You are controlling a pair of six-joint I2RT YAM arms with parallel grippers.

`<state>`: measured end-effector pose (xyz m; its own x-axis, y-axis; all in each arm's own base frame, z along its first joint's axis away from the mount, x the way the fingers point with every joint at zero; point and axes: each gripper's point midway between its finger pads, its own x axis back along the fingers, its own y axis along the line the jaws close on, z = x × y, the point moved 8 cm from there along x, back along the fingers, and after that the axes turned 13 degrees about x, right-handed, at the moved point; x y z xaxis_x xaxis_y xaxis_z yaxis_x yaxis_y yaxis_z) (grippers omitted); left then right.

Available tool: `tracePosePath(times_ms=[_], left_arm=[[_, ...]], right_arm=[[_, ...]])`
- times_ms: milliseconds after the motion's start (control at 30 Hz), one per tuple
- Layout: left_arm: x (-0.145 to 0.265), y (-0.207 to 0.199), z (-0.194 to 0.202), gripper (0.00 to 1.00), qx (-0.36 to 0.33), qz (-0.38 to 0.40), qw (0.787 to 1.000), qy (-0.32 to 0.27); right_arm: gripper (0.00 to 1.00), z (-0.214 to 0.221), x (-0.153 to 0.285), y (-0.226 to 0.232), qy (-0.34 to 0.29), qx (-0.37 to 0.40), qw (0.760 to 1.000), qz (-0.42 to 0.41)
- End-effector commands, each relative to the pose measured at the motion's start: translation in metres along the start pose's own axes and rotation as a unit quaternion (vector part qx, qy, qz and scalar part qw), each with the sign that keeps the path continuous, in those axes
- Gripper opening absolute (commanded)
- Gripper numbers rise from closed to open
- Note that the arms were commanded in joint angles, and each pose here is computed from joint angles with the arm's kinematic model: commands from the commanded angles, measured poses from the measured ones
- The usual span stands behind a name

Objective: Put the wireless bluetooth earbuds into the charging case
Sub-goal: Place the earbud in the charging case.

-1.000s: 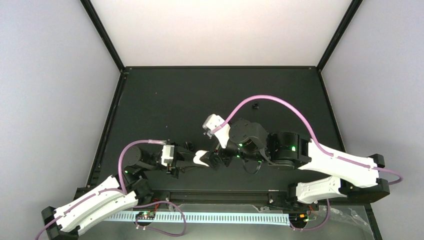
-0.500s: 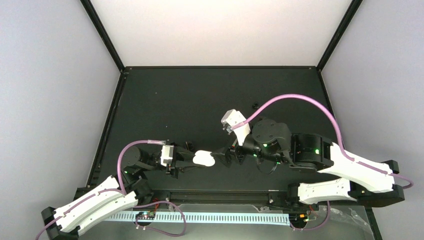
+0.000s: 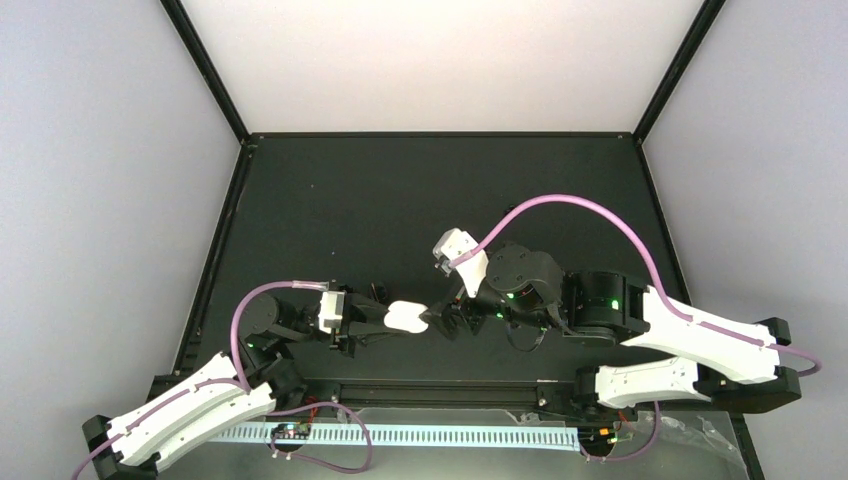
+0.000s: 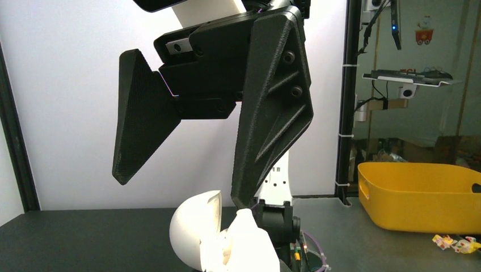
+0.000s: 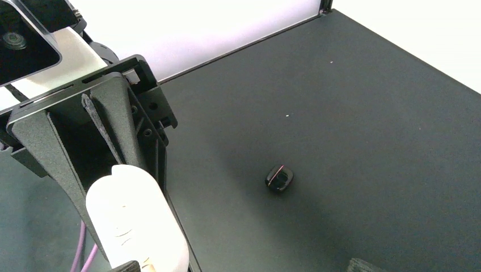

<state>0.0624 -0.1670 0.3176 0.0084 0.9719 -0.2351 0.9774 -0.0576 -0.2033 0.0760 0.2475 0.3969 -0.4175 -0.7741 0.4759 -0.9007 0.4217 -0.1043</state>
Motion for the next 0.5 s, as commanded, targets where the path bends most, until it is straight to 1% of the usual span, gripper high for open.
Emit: tracePosePath(times_ms=[0,333,467], left_arm=[[0.001,-0.012,-0.024,0.02,-0.023,0.015,0.999,-0.037],[0.002,-0.013,-0.025,0.02,-0.025,0.014,0.999,-0.041],[0.002,-0.011,-0.022,0.02,-0.022,0.009,0.999,-0.037]], right_arm=[[0.96,0.004,-0.008,0.002,0.014,-0.003,1.0,-0.007],[0.95,0.008,-0.02,0.007,0.039,0.004,0.999,-0.016],[0.96,-0.002,-0.008,0.003,0.015,-0.001,1.0,-0.01]])
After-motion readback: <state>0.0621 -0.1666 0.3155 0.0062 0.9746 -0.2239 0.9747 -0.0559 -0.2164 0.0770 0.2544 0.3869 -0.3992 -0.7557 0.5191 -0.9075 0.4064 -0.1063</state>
